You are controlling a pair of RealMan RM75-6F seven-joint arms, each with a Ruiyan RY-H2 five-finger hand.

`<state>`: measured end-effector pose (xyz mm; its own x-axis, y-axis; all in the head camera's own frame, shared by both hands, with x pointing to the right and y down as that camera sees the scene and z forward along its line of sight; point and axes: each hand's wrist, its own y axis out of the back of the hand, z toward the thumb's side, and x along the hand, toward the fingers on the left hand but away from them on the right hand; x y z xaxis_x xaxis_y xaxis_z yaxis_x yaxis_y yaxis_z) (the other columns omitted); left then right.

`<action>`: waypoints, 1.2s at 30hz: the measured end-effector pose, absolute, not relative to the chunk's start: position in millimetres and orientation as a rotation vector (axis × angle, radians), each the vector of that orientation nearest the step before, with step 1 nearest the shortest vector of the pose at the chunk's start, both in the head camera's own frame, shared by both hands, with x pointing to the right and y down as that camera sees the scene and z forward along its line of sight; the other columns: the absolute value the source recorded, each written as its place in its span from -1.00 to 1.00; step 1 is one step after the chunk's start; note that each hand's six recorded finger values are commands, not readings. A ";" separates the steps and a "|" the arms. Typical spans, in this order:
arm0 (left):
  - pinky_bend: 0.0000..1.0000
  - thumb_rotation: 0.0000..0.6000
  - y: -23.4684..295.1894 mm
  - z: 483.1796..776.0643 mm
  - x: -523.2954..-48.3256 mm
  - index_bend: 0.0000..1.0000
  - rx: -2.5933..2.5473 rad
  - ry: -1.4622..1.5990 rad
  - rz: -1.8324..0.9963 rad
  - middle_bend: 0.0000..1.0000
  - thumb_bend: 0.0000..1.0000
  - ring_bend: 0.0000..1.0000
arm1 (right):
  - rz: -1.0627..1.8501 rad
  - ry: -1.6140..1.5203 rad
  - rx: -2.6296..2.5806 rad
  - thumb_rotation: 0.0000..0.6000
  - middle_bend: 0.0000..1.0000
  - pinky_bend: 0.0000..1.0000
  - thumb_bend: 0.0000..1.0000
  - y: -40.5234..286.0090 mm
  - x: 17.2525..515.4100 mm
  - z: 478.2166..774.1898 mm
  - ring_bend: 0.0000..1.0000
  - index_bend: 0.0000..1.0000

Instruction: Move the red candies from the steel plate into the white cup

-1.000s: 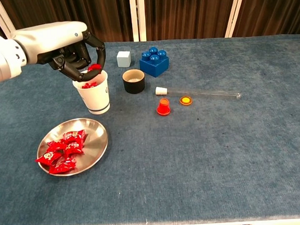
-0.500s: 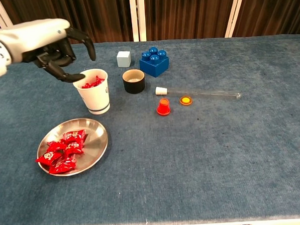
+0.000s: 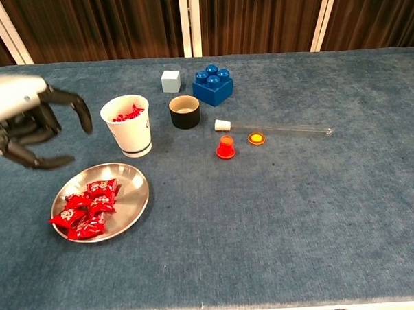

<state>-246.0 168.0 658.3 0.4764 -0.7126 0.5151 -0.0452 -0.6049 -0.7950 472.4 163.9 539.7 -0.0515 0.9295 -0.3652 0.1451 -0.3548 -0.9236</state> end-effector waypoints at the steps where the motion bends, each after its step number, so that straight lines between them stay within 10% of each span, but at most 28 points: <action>1: 0.64 1.00 172.6 660.7 -242.3 -0.17 -1.997 0.607 -1.152 0.80 -0.59 0.77 | 1.475 -1.168 -1.547 1.00 -0.94 -0.71 -0.48 163.5 471.9 539.9 -1.00 -1.00; 36: 0.64 1.00 206.5 702.7 -222.0 -0.10 -1.890 0.390 -1.325 0.80 -0.55 0.77 | 1.503 -1.167 -1.558 1.00 -0.94 -0.71 -0.49 163.3 474.5 547.3 -1.00 -1.00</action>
<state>-222.0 206.5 702.7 0.4093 -0.6346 0.6556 0.1783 -0.6490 -0.7396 474.5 163.3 547.3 -0.0637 0.9192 -0.3886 0.1483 -0.3763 -0.9145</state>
